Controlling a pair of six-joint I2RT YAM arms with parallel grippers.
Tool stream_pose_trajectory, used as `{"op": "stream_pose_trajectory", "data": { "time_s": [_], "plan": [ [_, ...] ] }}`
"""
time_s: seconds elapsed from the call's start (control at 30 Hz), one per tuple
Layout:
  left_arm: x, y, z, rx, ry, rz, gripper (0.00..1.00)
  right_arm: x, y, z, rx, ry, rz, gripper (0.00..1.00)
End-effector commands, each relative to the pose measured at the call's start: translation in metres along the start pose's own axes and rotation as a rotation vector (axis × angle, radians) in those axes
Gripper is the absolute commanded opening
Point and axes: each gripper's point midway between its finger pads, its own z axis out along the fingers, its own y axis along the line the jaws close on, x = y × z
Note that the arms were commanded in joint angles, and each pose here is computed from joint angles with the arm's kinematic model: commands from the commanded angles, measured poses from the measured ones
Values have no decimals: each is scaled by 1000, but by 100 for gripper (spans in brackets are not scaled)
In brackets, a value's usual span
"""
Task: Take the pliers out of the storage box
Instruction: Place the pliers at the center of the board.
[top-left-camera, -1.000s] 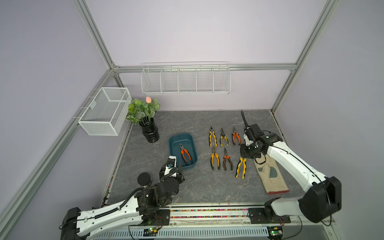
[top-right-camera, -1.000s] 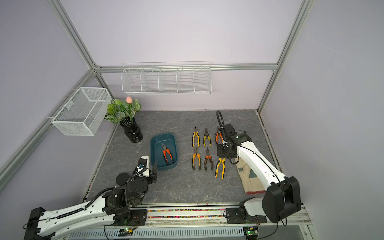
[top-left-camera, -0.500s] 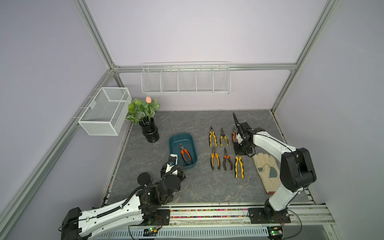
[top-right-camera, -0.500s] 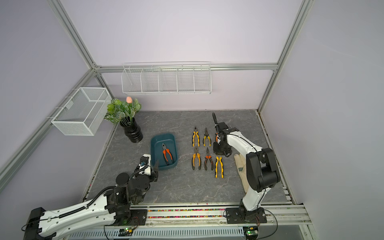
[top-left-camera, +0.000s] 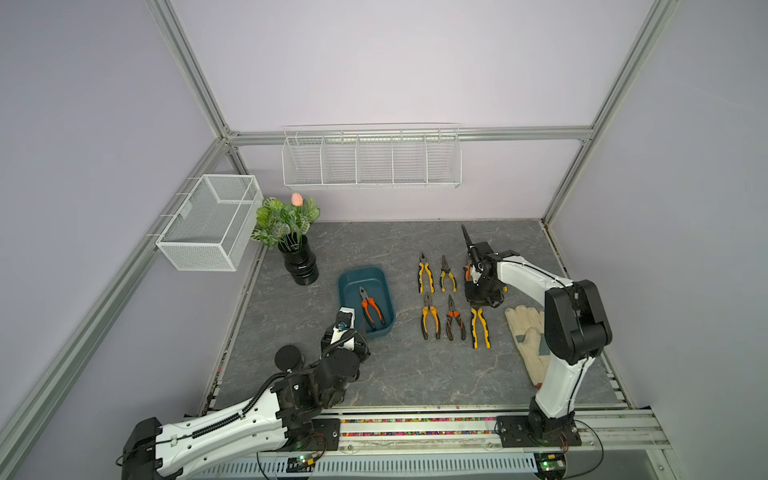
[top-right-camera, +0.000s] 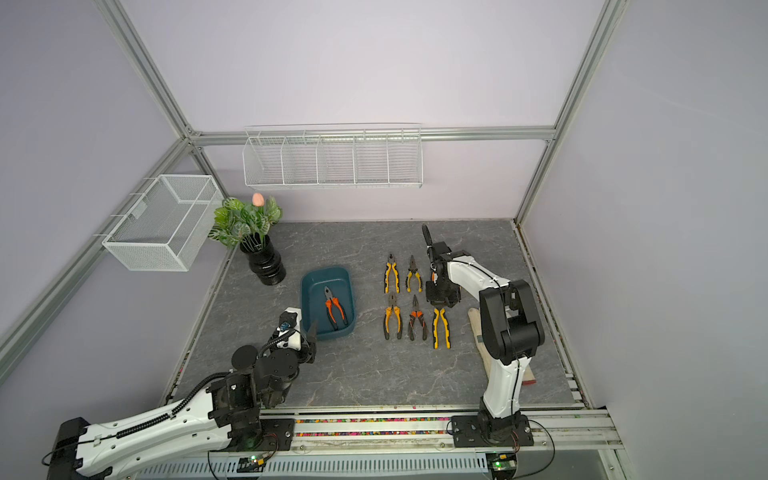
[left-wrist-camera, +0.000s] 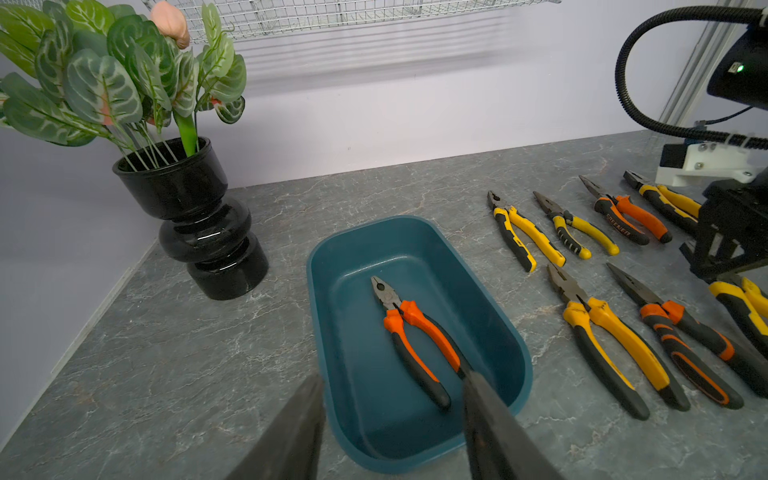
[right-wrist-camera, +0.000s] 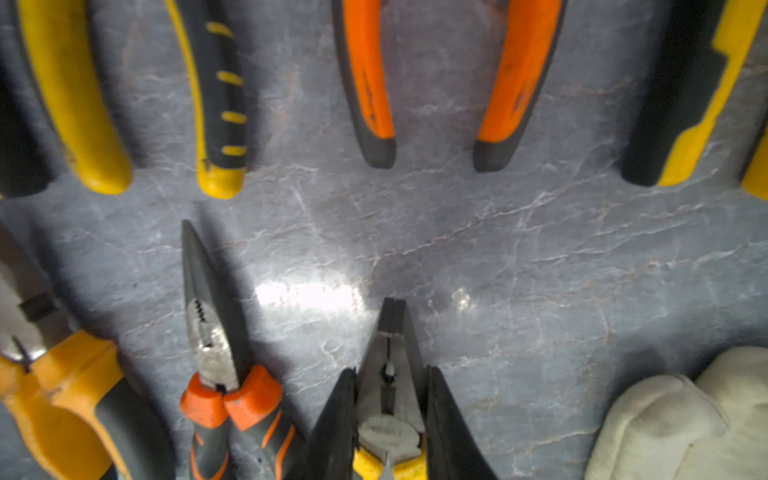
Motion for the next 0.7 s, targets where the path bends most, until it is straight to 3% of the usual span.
{"op": "stream_pose_trajectory", "data": {
  "time_s": [0.0,0.43,0.53,0.67],
  "plan": [
    [-9,2,-2,-2,-9,-35,55,-12,1,1,-19,-21,19,7],
    [-5,0,-1,3,6,-38,56,-18,2,13,-34,-2,44,14],
    [-4,-2,1,10,14,-39,57,-19,2,13,-33,2,47,28],
    [-2,-4,2,15,27,-37,61,-19,2,12,-32,-2,50,38]
  ]
}}
